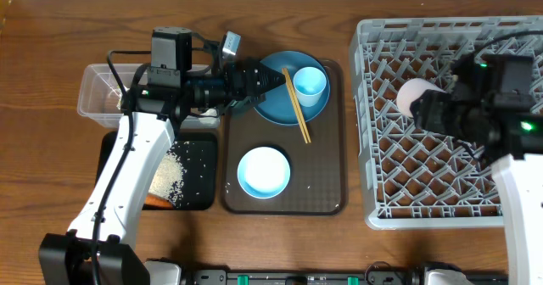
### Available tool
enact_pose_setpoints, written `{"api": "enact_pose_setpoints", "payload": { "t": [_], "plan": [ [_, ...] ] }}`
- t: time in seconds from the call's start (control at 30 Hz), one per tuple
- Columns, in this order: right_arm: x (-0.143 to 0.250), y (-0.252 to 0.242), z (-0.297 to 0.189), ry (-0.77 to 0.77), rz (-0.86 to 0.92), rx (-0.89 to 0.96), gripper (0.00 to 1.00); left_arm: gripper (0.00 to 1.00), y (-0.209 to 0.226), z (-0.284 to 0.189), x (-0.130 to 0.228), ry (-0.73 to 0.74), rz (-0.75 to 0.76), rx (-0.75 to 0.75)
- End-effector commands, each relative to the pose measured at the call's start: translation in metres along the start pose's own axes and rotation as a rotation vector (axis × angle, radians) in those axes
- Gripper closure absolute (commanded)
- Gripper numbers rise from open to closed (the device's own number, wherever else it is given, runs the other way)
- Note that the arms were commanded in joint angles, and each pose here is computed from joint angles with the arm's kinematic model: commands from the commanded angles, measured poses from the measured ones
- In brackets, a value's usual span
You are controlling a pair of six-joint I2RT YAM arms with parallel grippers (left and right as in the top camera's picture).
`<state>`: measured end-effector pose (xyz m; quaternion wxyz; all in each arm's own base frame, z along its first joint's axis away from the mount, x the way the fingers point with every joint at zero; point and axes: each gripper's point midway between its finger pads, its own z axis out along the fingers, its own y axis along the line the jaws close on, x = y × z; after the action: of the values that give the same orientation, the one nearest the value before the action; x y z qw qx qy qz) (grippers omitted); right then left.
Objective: Sort waste into correct bins and load items into the dishwasher rack
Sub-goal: 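Carry the cup right and lower it upside down into the rack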
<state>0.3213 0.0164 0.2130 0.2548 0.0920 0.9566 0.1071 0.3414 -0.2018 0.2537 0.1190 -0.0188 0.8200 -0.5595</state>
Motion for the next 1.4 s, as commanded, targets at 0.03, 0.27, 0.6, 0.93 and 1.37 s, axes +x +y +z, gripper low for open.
{"api": "enact_pose_setpoints", "payload": {
  "t": [0.03,0.27,0.6,0.93,1.37],
  "plan": [
    [0.000,-0.002,0.013,0.030,-0.051,0.066,0.75,0.01,0.002,0.000,0.001,-0.004,0.005,-0.007],
    [0.011,0.006,0.027,0.098,-0.077,0.062,0.76,0.01,0.002,0.000,0.001,-0.004,0.005,-0.007],
    [0.033,0.003,0.024,0.183,-0.076,0.085,0.78,0.01,0.002,0.000,0.001,-0.004,0.005,-0.007],
    [0.051,-0.002,0.020,0.261,-0.066,0.102,0.85,0.00,0.002,0.000,0.001,-0.004,0.005,-0.007],
    [0.074,-0.002,0.030,0.325,-0.083,0.107,0.86,0.00,0.002,0.000,0.001,-0.004,0.006,-0.007]
  ]
}}
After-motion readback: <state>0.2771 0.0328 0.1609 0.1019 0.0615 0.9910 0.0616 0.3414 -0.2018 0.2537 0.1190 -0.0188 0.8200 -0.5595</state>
